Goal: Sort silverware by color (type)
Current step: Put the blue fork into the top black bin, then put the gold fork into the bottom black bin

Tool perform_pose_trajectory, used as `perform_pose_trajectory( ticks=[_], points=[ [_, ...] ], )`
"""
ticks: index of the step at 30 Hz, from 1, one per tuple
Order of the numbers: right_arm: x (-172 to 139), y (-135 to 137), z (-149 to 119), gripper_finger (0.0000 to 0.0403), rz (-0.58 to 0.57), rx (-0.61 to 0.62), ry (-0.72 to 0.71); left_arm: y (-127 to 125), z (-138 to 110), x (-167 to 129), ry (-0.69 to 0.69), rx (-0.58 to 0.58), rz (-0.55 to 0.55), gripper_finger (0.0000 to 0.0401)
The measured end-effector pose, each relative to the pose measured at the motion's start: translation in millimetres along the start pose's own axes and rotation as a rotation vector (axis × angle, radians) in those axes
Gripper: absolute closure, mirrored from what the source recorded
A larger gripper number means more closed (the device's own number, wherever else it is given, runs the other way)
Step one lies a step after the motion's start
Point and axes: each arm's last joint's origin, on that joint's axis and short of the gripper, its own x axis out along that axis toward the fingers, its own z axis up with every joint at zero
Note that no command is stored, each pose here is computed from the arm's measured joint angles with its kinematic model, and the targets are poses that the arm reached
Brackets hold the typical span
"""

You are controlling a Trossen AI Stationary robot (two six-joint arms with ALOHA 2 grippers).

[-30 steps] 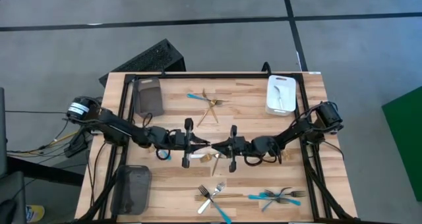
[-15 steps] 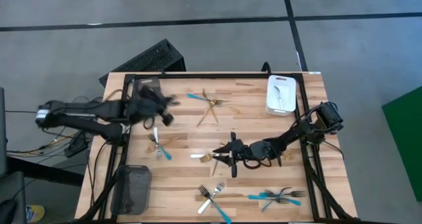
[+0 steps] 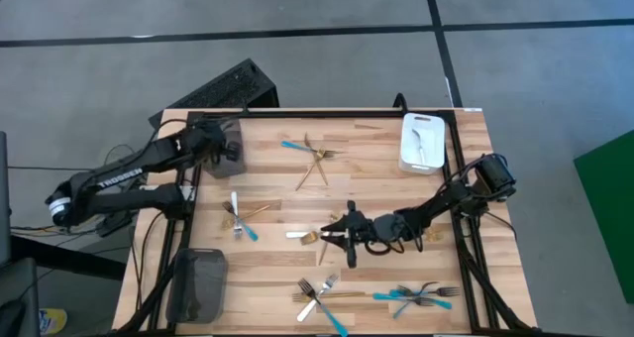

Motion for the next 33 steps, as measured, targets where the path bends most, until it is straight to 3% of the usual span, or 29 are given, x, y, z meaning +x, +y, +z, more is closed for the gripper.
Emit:
perform_pose_trajectory(
  ticks=[6, 15, 20, 25, 30, 33],
  points=[
    [0.1, -1.8, -1.5, 0.0249, -0.036, -0.008, 0.008, 10.0, -6.2, 11.7, 0.029, -0.069, 0.057, 0.0327],
    [-0.2, -2.9, -6.2, 0.0245, -0.044, -0.027, 0.056, 12.4, -1.8, 13.4, -0.028, 0.002, 0.104, 0.0242],
    [-0.2, -10.2, -12.9, 0.0255, -0.117, -0.078, 0.122, -6.7, 2.3, 7.6, -0.070, 0.121, -0.139, 0.0228],
    [1.5, -21.8, -13.0, 0.0263, -0.239, -0.040, 0.116, -37.3, -0.5, -13.2, -0.194, 0.199, -0.413, 0.0228],
    [1.4, -21.7, -12.4, 0.0264, -0.252, -0.013, 0.103, -66.1, -26.5, -33.4, -0.348, 0.247, -0.657, 0.0227],
    [0.0, -27.7, -14.9, 0.0264, -0.361, 0.036, 0.100, -76.1, -49.4, -40.0, -0.383, 0.280, -0.795, 0.0227]
  ],
)
